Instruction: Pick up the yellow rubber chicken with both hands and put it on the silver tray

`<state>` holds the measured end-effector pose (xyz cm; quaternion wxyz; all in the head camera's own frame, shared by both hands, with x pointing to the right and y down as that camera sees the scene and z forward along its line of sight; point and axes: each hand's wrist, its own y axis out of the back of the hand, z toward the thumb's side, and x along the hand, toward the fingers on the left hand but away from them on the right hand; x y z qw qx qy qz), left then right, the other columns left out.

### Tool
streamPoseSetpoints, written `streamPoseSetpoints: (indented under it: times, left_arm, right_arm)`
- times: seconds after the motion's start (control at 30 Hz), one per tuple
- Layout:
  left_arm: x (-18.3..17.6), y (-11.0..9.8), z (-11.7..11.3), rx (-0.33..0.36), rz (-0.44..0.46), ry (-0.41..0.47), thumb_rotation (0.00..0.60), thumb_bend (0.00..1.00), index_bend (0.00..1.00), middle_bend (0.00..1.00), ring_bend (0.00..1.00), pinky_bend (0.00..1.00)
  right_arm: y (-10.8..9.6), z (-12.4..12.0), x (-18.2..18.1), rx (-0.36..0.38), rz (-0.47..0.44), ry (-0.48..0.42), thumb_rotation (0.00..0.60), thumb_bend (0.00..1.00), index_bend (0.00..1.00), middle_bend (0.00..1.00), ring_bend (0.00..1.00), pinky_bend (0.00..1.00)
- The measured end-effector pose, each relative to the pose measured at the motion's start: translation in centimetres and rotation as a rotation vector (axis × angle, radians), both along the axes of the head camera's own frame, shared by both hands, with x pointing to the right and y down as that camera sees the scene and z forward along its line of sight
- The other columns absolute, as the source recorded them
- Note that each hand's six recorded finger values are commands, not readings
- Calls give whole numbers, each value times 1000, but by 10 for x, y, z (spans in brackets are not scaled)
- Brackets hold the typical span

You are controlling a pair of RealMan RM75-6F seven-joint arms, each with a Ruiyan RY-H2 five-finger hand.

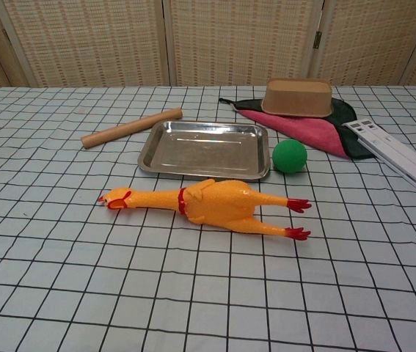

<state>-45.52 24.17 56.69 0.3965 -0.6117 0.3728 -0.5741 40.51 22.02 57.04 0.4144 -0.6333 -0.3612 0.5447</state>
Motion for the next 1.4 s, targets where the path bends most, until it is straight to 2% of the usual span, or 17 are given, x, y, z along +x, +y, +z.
streamPoseSetpoints:
  times: [0.17,0.3,0.53,0.63,0.77,0.93,1.07,1.4]
  left_arm:
    - [7,6,11,-53,-7,19,600,444,0,0,0,73]
    - [23,4,22,-74,33,49,600,444,0,0,0,92]
    - [80,-11,51,-144,212,88,600,440,0,0,0,180]
    - [111,-18,65,-177,297,96,600,426,0,17,1,193]
    - [146,-26,84,-232,365,128,600,421,0,22,1,199]
    - [182,-46,109,-279,395,158,600,421,0,27,5,206]
    - [195,-54,120,-294,403,165,600,420,0,36,12,210]
    - [237,-68,163,-345,461,145,600,416,0,54,19,204]
  right_arm:
    - [2,-3,1,-5,13,-10,600,132,0,0,0,0]
    - [2,-9,5,4,27,-11,600,132,0,0,0,0]
    - [0,-8,8,-3,43,-5,600,132,0,0,0,0]
    - [0,-4,7,-16,39,2,600,132,0,0,0,0]
    - [1,3,6,-50,37,1,600,132,0,0,0,0]
    - [0,6,6,-68,43,0,600,132,0,0,0,0]
    - [-2,8,10,-76,58,9,600,132,0,0,0,0]
    - [-7,10,18,-84,94,19,600,132,0,0,0,0]
